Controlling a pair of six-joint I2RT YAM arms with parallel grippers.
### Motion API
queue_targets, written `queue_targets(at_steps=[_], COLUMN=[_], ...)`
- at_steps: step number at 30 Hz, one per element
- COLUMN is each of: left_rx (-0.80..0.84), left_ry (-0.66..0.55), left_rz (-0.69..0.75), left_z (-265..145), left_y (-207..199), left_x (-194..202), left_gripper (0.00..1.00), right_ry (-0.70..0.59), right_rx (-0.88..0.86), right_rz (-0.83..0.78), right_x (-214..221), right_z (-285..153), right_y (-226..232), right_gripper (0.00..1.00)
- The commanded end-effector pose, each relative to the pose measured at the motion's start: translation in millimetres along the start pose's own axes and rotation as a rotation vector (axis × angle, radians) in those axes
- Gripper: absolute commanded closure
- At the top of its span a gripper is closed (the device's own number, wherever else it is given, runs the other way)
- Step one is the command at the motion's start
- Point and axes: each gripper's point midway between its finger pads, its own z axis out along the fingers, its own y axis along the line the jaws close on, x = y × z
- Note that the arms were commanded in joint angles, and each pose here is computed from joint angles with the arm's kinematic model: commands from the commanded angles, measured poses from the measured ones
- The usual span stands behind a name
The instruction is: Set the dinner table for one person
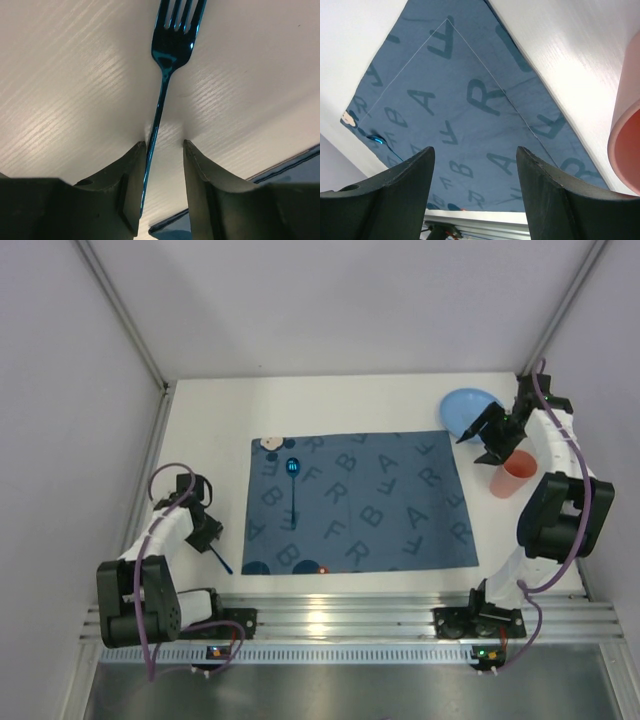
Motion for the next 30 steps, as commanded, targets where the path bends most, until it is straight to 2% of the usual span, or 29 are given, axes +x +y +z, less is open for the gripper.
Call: queue_targets(at_steps=[1,8,9,12,15,16,20,25,27,30], left_rx=[-0.032,-0.085,-0.066,-0.047,-0.007,0.018,0.091,0.193,0.264,0.397], left_ry=[-0.012,0.07,0.077,0.066,0.032,0.008,-0.056,-0.197,-0.241,-0.225], left_rz=[-0.032,-0.053,-0.055,-0.035,-0.011,-0.006,0.116,0.275,0.37,0.52], left_z=[13,33,35,36,26,19,-10,-57,-79,-99], left_y=[4,16,11,3,-11,-22,-48,-99,-131,-180], left_x=[-1,25,25,17,-1,-14,-47,-93,-98,-73], left_gripper=[0.59,0.69,0.77,0.91,0.96,1.0,1.0,1.0,1.0,1.0], right_ry=[-0.037,-0.061,-0.061,-0.081,-0.104,-0.113,-0.125,-0.117,-0.089,0.021], right_rx=[-0.041,-0.031,-0.033,-0.045,-0.063,-0.069,-0.087,-0.129,-0.157,-0.211], right_rz=[-0.029,-0.039,-0.04,-0.048,-0.055,-0.06,-0.075,-0.152,-0.223,-0.338], right_x=[-9,-11,-11,-13,-17,-17,-15,-2,10,48], right_z=[-8,-17,-18,-25,-33,-37,-43,-46,-41,-21], right_y=[17,17,17,22,28,30,35,57,76,117], right_gripper=[0.33,0.33,0.33,0.33,0.33,0.33,0.33,0.32,0.31,0.29])
